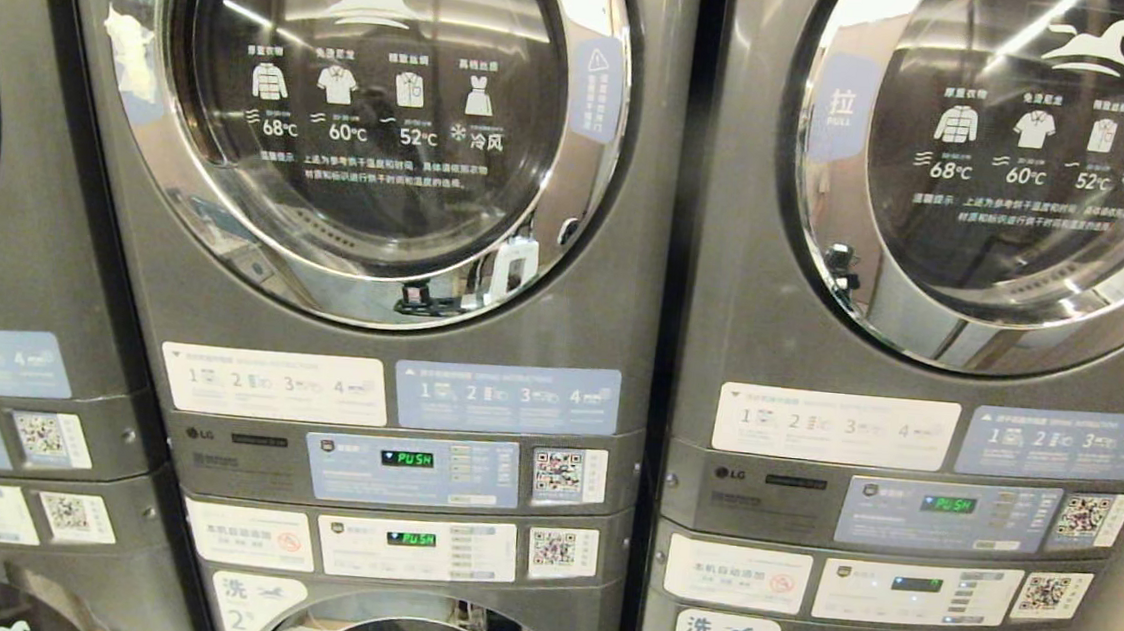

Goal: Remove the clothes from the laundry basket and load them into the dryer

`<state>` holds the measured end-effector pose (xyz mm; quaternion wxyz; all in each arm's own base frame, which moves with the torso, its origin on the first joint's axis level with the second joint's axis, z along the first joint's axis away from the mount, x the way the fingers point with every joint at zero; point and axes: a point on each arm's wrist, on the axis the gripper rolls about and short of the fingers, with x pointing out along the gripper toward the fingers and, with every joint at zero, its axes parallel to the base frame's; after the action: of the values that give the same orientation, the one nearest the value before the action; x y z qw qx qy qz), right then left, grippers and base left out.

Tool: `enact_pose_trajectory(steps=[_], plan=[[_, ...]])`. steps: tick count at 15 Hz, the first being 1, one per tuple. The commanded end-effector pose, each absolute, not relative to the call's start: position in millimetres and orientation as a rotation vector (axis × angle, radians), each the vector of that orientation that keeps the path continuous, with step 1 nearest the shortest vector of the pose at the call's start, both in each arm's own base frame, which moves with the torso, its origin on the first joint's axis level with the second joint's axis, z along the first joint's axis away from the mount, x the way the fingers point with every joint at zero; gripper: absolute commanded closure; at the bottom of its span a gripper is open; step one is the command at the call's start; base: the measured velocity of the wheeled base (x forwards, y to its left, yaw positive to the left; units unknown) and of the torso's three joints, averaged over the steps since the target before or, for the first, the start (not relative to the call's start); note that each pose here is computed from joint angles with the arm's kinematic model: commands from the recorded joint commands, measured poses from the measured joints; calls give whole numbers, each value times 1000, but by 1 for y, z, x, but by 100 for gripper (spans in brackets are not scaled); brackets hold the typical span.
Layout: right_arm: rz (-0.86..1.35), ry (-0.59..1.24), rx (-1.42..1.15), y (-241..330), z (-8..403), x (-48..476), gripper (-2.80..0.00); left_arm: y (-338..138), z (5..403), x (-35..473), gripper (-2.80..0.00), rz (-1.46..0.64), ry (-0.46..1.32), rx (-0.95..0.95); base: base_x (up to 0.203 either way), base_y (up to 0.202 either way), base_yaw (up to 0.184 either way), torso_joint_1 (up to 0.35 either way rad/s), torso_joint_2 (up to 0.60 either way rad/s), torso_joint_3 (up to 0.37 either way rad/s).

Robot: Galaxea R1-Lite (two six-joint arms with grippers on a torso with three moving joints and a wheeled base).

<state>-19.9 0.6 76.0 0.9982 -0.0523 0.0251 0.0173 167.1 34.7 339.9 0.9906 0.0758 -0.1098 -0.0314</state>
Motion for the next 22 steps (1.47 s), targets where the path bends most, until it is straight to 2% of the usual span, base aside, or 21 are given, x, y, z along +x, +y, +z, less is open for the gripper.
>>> enact_pose_trajectory(steps=[1, 6, 8, 9, 10, 14, 18, 22], plan=[[20, 8, -75, 0, 75, -23, 0, 17, 307, 97, 0, -60, -242, 159, 0, 0, 0, 0, 0, 0], [20, 8, -77, 0, 75, -23, 0, -1, 141, 17, 0, 24, 67, 79, 0, 0, 0, 0, 0, 0], [18, 7, -68, 0, 75, -23, 0, -3, 107, 0, 0, 113, 166, 58, 0, 0, 0, 0, 0, 0], [18, 6, -70, 0, 75, -23, 0, -2, 88, -3, 0, 164, 285, 50, 0, 0, 0, 0, 0, 0], [17, 6, -66, 0, 75, -23, 0, -2, 80, -4, 0, 174, 338, 54, 0, 0, 0, 0, 0, 0], [18, 4, -58, 0, 75, -23, 0, -2, 79, -2, 0, 81, 318, 92, 0, 0, 0, 0, 0, 0], [15, 3, -57, 0, 75, -23, 0, -1, 79, -2, 0, -165, 316, 122, 0, 0, 0, 0, 0, 0], [15, 4, -56, 0, 75, -23, 0, 0, 79, -2, 0, -145, 303, 118, 0, 0, 0, 0, 0, 0]])
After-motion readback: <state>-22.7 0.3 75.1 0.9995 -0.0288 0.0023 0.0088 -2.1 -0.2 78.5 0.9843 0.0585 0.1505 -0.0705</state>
